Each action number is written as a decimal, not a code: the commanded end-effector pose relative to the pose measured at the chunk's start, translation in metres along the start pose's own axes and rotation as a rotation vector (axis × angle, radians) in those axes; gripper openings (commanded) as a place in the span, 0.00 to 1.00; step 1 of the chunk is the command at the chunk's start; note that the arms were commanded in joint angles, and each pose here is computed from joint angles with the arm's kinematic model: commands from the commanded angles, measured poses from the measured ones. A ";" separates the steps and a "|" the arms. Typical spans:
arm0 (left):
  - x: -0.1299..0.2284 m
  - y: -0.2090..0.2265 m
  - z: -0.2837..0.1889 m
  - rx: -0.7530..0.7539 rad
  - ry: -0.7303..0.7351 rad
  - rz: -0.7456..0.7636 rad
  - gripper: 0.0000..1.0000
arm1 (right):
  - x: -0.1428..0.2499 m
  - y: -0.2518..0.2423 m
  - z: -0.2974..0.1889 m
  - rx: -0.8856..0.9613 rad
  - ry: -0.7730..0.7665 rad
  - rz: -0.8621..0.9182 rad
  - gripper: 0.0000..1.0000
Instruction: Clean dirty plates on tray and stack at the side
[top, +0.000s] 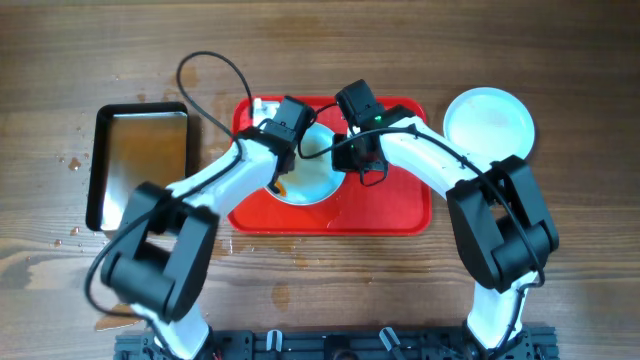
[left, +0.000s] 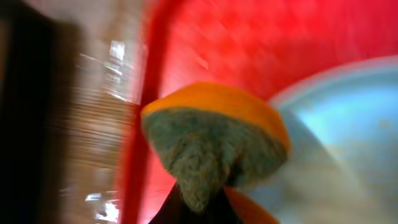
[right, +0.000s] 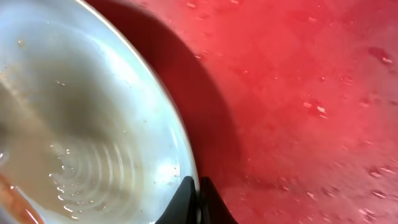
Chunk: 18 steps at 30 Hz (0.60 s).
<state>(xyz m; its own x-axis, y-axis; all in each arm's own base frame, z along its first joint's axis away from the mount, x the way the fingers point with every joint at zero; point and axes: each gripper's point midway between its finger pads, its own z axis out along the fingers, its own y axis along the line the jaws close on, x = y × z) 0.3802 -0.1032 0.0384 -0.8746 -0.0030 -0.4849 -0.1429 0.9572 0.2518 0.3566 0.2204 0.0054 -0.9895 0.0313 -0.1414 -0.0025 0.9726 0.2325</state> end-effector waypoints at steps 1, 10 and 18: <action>-0.032 0.028 -0.036 -0.033 -0.127 -0.071 0.04 | 0.001 -0.021 0.010 0.076 0.009 0.011 0.04; 0.011 -0.078 -0.037 0.501 0.173 -0.203 0.04 | 0.001 -0.021 0.010 0.075 0.007 0.011 0.04; 0.056 -0.078 0.001 0.397 0.324 -0.189 0.04 | 0.001 -0.021 0.010 0.076 0.009 0.011 0.04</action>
<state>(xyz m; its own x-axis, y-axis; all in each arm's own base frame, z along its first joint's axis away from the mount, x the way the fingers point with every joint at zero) 0.3561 -0.1822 0.0068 -0.9459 -0.2013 -0.2544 -0.1488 0.9661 -0.2110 0.3585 0.2158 0.0050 -0.9887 0.0392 -0.1445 0.0063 0.9751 0.2215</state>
